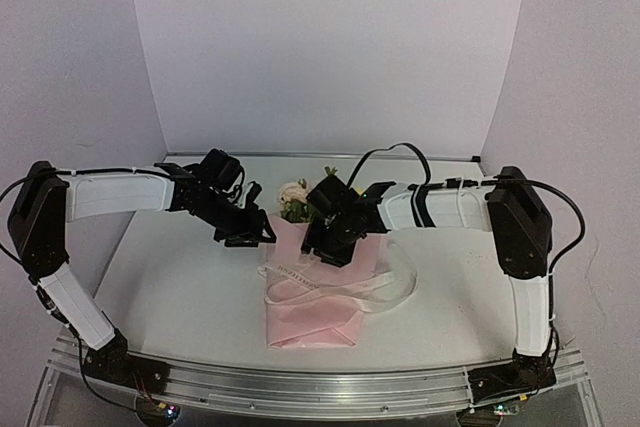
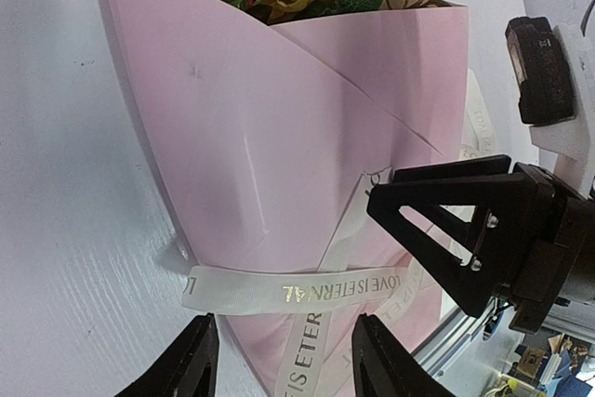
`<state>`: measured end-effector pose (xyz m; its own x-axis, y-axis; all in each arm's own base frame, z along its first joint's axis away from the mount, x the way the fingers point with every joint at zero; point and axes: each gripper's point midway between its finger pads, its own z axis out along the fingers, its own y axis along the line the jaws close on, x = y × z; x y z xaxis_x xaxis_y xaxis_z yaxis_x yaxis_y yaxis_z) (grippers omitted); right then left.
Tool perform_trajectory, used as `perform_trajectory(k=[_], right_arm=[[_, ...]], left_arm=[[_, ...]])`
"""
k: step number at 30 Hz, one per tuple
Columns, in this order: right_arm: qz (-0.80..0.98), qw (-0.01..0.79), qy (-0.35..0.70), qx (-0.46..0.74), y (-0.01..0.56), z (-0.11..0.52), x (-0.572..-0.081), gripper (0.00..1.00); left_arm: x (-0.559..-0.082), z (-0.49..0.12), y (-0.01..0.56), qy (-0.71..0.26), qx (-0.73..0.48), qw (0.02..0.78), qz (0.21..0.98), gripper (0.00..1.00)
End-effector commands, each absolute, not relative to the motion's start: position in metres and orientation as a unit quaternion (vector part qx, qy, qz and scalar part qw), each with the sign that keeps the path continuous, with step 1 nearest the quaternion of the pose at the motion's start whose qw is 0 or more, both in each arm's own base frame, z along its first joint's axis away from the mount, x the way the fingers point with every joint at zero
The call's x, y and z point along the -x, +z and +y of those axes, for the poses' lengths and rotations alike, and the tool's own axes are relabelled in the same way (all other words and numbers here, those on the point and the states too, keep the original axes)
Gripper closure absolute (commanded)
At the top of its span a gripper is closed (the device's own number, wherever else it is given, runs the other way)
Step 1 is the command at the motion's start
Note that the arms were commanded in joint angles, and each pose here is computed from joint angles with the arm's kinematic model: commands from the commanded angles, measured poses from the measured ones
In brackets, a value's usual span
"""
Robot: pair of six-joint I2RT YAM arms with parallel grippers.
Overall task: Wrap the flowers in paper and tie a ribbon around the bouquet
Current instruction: Pick up the right side of the ribbon from the folded bouquet, then pass from the right arm to the left
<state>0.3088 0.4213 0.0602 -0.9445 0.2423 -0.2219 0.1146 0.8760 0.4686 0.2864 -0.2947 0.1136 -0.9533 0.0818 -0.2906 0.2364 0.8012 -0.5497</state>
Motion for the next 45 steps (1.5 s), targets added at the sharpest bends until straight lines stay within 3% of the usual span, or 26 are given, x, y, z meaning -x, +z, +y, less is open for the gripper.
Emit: perform_trajectory(k=[1,11,16,22,33,45], right_arm=[[0.960,0.146,0.217,-0.101,0.049,0.419,-0.313,0.49],[0.956,0.161,0.225,-0.092,0.052,0.434,-0.326,0.58],[0.953,0.169,0.236,-0.088,0.062,0.441,-0.331,0.81],[0.948,0.177,0.249,-0.082,0.079,0.443,-0.332,0.98],[0.929,0.202,0.305,-0.060,0.137,0.451,-0.356,1.00],[0.907,0.200,0.371,-0.033,0.184,0.466,-0.371,1.00]], left_arm=[[-0.290,-0.298,0.134,-0.321,-0.088,0.152,0.931,0.49],[-0.291,-0.299,0.136,-0.325,-0.088,0.154,0.929,0.49],[-0.291,-0.302,0.135,-0.331,-0.087,0.154,0.927,0.49],[-0.296,-0.308,0.136,-0.345,-0.091,0.162,0.920,0.49],[-0.317,-0.330,0.130,-0.385,-0.106,0.207,0.893,0.48],[-0.341,-0.347,0.127,-0.392,-0.132,0.250,0.876,0.41]])
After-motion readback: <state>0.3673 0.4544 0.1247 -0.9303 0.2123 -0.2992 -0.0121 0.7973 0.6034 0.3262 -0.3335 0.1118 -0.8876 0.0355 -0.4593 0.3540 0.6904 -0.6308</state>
